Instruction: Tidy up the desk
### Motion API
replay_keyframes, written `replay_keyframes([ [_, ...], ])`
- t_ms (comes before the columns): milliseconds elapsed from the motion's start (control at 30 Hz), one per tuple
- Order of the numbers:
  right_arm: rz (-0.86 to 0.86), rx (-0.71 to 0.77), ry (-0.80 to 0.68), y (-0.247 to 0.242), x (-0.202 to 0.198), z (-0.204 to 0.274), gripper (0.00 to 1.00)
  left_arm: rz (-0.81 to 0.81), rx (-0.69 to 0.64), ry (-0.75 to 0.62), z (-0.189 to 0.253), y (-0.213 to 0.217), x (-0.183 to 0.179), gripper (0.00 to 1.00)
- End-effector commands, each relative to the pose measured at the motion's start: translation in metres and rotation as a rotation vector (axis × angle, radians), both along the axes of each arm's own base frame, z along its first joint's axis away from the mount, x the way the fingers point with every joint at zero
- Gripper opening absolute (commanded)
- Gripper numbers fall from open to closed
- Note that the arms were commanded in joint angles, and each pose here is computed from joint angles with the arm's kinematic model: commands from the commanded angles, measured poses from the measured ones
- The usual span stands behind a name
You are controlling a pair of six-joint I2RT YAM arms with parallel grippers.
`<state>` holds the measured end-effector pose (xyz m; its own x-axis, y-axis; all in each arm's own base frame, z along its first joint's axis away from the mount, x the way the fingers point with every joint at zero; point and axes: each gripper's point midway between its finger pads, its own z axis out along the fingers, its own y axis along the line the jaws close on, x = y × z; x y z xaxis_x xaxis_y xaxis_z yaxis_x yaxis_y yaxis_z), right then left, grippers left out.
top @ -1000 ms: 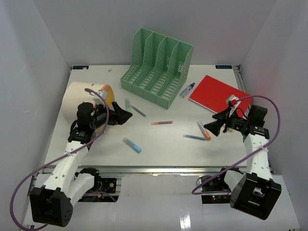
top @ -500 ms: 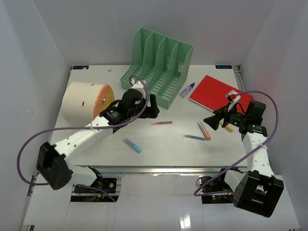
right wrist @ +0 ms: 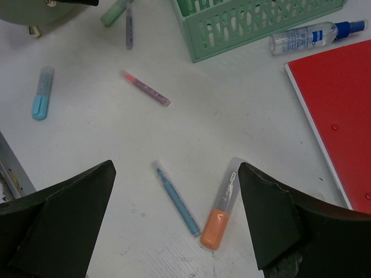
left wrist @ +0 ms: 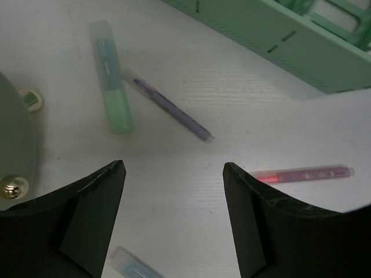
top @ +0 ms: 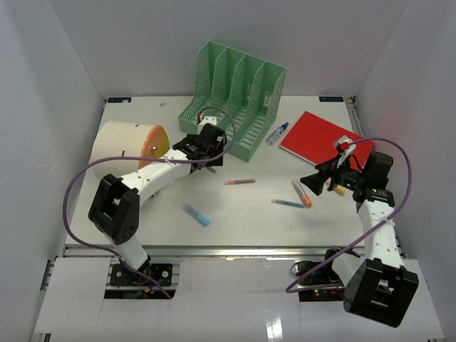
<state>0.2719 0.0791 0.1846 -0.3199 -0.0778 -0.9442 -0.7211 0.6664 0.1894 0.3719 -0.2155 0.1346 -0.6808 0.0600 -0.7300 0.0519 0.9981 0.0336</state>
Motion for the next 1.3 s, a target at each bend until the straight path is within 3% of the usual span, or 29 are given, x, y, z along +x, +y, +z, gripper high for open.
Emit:
replay_keyframes([
  [0,0.03,0.0,-0.063,0.001,-0.001,0.01,0.93,0.004,-0.03,-0.009,0.016,0.013,0.013,0.79],
  [267,0.046,0.015,-0.047,0.003,-0.002,0.006,0.94,-0.084,-0.213,-0.015,0.045,-0.005,-0.013,0.78],
  [467,0.055,0.02,-0.042,0.004,-0.003,0.006,0.94,0.044,-0.145,-0.051,0.037,0.037,-0.036,0.74],
  [600,0.057,0.024,-0.038,0.004,-0.003,0.005,0.94,0.056,-0.184,-0.043,0.048,0.03,-0.059,0.67],
  [667,0.056,0.025,-0.035,0.004,-0.002,0.004,0.93,0.091,-0.179,-0.104,0.073,0.022,-0.065,0.66],
  [800,0.054,0.025,-0.037,0.004,-0.002,0.006,0.93,0.143,-0.074,-0.174,0.098,0.012,-0.092,0.66],
  [1033,0.053,0.027,-0.041,0.004,-0.003,0.008,0.92,0.471,0.135,-0.243,0.102,0.068,-0.097,0.65],
  [1267,0.053,0.029,-0.046,0.005,-0.004,0.01,0.91,0.473,0.324,-0.243,0.112,0.079,-0.069,0.66],
])
